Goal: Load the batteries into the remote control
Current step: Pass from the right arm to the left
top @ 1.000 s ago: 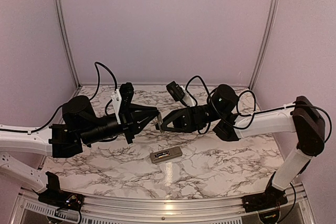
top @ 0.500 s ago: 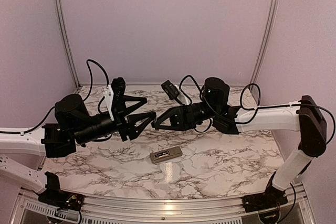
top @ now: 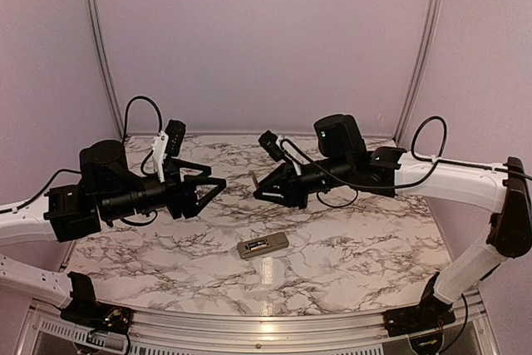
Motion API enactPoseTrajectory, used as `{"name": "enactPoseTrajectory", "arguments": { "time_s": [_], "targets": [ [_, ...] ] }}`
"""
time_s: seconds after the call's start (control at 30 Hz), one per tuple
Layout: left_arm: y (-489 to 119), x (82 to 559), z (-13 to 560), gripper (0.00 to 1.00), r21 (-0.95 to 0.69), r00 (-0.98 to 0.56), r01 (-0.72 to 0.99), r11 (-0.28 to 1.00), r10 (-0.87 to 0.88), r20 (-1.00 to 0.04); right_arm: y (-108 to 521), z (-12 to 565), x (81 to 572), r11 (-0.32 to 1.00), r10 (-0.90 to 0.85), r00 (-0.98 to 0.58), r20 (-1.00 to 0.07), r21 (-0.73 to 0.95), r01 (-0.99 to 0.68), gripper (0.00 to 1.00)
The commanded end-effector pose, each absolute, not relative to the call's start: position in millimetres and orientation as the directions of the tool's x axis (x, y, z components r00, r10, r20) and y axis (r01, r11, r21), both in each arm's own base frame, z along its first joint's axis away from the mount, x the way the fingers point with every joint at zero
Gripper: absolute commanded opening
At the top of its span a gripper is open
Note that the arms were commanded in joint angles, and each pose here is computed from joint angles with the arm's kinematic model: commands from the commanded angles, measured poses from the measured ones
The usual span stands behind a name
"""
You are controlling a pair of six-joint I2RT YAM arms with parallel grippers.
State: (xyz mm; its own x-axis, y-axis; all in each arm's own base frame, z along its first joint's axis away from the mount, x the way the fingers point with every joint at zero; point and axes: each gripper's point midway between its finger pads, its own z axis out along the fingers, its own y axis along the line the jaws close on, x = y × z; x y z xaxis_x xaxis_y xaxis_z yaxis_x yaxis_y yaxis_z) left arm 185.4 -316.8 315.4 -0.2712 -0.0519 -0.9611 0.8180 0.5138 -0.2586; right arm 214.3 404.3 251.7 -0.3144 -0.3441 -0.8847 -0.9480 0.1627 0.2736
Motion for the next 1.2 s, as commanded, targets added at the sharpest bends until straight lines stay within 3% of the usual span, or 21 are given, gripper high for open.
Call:
{"name": "enactPoseTrajectory", "arguments": {
  "time_s": [0.0, 0.07, 0.17, 0.47, 0.63, 1.17],
  "targets": [
    [-320, 200, 296, 0.63, -0.435, -0.495, 0.718, 0.543, -0.04, -0.868, 394, 232, 220, 0.257, -0.493, -0.19, -0.849, 0.067, -0.964, 0.18],
    [-332, 203, 289, 0.51, -0.48, -0.562, 0.696, 0.534, -0.011, -0.827, 395, 226, 219, 0.267, -0.53, -0.167, -0.831, 0.024, -0.963, 0.18],
    [-345, 205, 278, 0.44, -0.515, -0.626, 0.667, 0.539, 0.03, -0.779, 396, 218, 219, 0.29, -0.582, -0.145, -0.8, -0.038, -0.956, 0.18],
    [-366, 201, 259, 0.43, -0.552, -0.688, 0.66, 0.51, 0.114, -0.717, 402, 208, 209, 0.273, -0.649, -0.1, -0.754, -0.109, -0.956, 0.19],
    [-365, 208, 243, 0.44, -0.533, -0.702, 0.635, 0.559, 0.132, -0.699, 405, 209, 206, 0.27, -0.655, -0.085, -0.751, -0.128, -0.954, 0.19],
    [-368, 218, 225, 0.28, -0.524, -0.738, 0.591, 0.613, 0.15, -0.658, 408, 208, 202, 0.268, -0.691, -0.049, -0.721, -0.193, -0.944, 0.2]
  ]
}}
